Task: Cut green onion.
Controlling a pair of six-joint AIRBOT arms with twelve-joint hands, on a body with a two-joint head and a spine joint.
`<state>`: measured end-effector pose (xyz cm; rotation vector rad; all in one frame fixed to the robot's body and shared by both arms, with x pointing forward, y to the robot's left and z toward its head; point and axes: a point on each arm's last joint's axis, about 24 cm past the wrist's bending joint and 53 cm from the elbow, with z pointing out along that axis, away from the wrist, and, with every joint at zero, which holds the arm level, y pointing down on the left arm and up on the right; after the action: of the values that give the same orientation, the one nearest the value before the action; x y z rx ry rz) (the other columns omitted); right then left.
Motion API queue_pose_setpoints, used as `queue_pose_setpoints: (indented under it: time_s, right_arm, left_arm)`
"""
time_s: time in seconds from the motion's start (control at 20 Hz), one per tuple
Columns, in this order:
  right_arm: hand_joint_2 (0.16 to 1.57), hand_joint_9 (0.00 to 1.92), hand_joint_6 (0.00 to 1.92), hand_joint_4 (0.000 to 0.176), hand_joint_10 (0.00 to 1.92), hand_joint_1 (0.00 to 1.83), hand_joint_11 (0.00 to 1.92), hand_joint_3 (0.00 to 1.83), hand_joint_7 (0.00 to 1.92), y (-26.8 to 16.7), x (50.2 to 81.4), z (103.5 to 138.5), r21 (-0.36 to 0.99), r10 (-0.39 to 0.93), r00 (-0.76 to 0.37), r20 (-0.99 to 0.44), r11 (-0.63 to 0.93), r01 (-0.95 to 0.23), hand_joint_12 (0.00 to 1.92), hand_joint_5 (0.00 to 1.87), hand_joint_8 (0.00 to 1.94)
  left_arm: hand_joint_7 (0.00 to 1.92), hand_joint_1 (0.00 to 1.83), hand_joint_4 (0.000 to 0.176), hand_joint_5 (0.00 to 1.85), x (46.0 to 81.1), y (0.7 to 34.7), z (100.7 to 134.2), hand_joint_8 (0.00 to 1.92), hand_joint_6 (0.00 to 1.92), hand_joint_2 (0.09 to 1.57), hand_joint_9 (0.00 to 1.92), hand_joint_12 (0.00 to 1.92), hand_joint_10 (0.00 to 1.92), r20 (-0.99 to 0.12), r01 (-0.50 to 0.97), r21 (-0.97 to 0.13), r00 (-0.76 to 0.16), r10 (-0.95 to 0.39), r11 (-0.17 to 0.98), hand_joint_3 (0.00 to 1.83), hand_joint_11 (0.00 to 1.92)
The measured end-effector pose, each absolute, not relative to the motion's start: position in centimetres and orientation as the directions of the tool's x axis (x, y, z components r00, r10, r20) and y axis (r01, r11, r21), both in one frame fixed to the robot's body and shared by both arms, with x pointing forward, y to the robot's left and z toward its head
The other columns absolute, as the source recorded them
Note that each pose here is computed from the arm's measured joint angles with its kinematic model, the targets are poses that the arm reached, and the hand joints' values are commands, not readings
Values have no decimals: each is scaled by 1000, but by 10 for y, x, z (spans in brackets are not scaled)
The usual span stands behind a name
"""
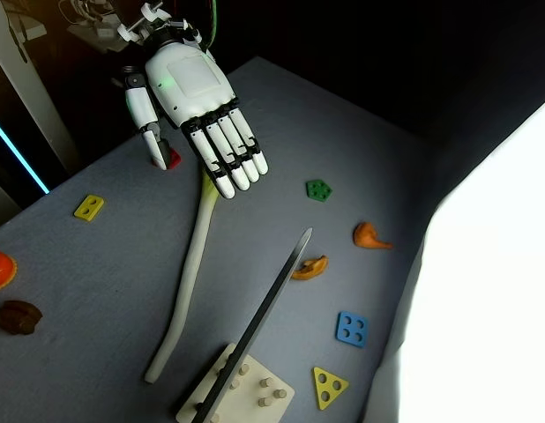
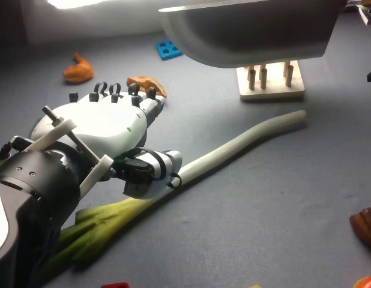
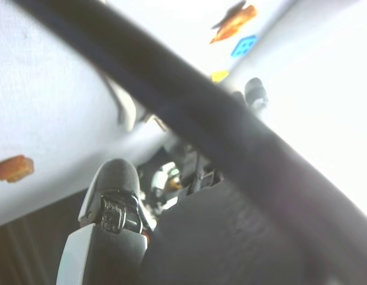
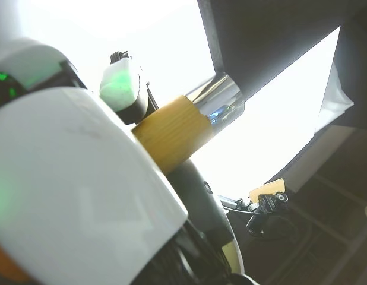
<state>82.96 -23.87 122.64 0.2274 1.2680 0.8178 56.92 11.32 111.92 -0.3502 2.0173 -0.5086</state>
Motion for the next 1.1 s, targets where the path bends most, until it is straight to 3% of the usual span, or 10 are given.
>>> queue_pose_setpoints:
  time_s: [0.4, 1.1]
  right_arm:
    - [813, 1617, 1921, 176, 1921, 1592, 1638, 728, 1541, -240, 829, 1220, 570, 644, 58, -763, 712, -410, 1921, 1344, 1941]
    - [807, 1624, 1921, 176, 1921, 1592, 1651, 733, 1543, -238, 837, 1199, 551, 617, 59, -785, 737, -391, 1921, 1305, 1941]
  left_arm:
    - [39, 95, 0, 48, 570, 113, 1119, 0, 1, 1448, 35, 203, 0, -761, -33, -491, -471, -447, 871, 1, 0]
    - [5, 109, 0, 29, 571, 114, 1119, 0, 3, 1445, 10, 100, 4, -764, -30, -485, -471, -441, 874, 0, 0]
